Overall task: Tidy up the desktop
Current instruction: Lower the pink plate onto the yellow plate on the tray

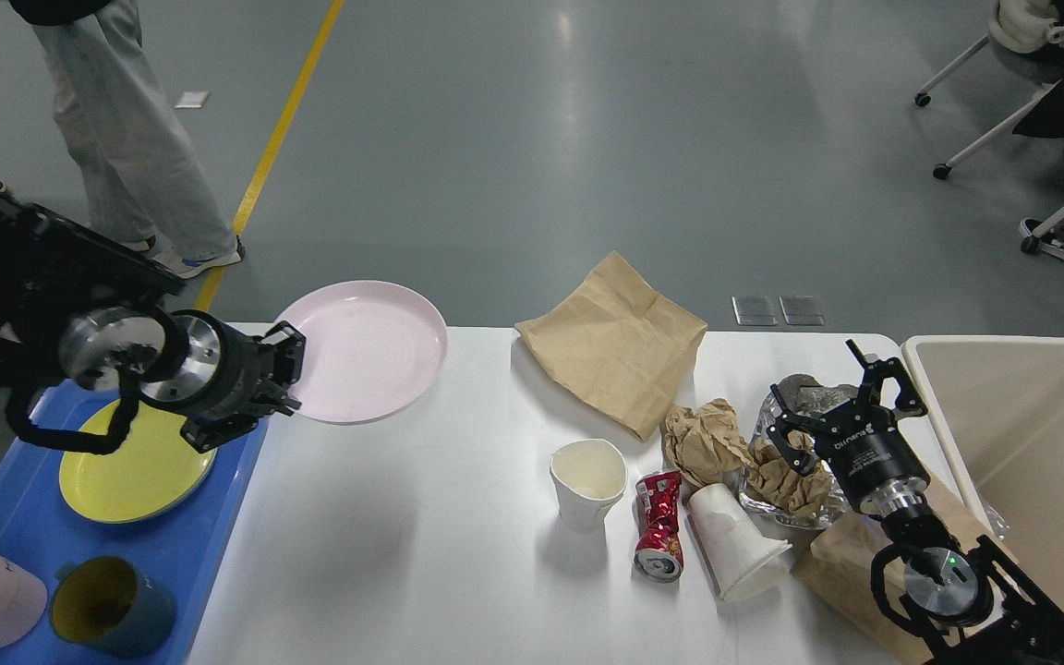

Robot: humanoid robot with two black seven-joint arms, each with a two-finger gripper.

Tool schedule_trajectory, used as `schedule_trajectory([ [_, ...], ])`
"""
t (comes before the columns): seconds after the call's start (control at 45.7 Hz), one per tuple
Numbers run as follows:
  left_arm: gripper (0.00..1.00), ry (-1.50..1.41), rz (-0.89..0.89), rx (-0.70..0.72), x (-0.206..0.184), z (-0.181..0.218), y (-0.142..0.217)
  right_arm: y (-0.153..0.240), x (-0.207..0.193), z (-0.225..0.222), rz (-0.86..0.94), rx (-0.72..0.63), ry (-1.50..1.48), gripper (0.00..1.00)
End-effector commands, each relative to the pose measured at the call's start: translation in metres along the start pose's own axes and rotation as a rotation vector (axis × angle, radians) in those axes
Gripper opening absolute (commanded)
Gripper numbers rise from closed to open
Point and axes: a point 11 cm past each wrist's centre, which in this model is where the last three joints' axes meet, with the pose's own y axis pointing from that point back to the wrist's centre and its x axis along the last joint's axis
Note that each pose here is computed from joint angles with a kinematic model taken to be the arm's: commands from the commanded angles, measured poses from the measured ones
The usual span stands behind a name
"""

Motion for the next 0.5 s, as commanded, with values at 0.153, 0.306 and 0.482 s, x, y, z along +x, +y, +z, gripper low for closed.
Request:
schedule_trajectory([
  [0.153,0.00,0.122,0.066,0.052,0.107,-0.071,-0.019,0.000,0.000,0.000,0.000,0.000,0.000,1.00],
  [0.306,0.00,0.165,0.172,0.082,0.156,-0.113,-0.035,0.000,0.000,0.000,0.000,0.000,0.000,1.00],
  [0.482,0.00,0.198,0.210,0.133,0.174,-0.158,-0.069,0.000,0.000,-0.001,0.000,0.000,0.001,1.00],
])
